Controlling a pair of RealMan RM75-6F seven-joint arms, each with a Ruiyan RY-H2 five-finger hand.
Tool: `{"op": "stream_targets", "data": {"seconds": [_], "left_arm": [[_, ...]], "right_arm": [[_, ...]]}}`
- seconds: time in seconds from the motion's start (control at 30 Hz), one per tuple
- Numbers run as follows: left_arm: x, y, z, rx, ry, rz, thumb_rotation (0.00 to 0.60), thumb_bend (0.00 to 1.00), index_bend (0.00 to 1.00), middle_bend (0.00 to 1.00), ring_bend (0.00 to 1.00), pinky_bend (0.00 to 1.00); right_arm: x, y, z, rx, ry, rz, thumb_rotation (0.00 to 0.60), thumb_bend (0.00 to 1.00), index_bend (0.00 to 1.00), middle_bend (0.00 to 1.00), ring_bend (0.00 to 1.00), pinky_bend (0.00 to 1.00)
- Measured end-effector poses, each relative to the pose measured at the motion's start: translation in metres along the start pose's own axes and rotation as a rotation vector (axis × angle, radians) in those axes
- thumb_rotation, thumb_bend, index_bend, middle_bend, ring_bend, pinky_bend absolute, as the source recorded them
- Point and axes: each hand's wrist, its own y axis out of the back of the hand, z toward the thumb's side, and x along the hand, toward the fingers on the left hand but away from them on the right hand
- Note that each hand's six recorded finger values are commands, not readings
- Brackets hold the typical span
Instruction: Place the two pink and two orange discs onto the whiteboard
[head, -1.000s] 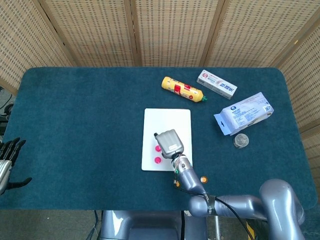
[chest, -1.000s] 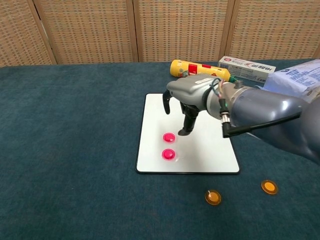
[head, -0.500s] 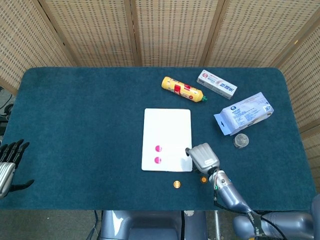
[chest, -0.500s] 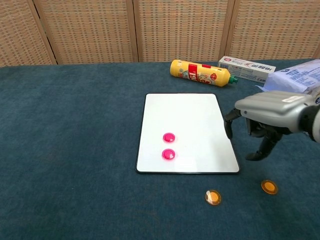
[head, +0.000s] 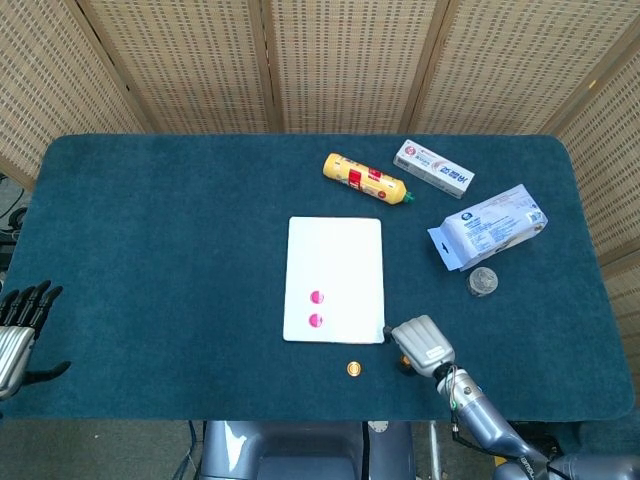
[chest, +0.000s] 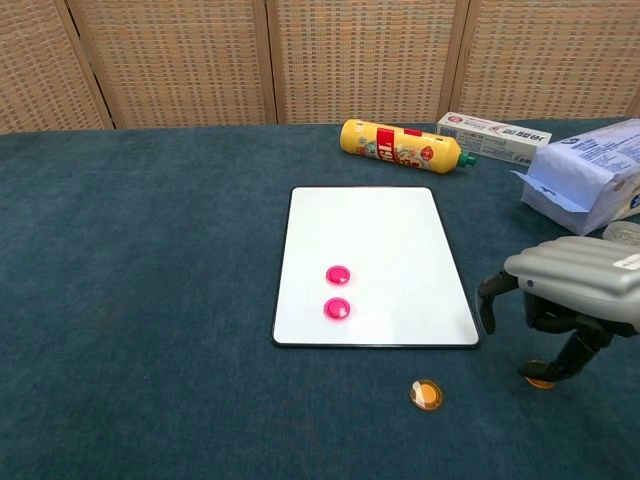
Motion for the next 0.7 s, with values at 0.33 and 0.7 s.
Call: {"op": "stream_targets", "data": {"seconds": [0.33, 0.7], "left_arm": [[0.001, 0.000, -0.001, -0.001, 0.003, -0.001, 0.600, 0.00, 0.00, 0.00, 0.00, 0.00], [0.000, 0.000, 0.000, 0.003, 0.002, -0.002, 0.600, 0.00, 0.00, 0.00, 0.00, 0.00]], "right_arm": [[0.000, -0.014, -0.003, 0.006, -0.007, 0.018, 0.600, 0.31, 0.42, 1.00, 0.94, 1.00], [0.002, -0.022, -0.012, 0.015, -0.018, 0.033, 0.600, 0.31, 0.42, 1.00, 0.94, 1.00]]}}
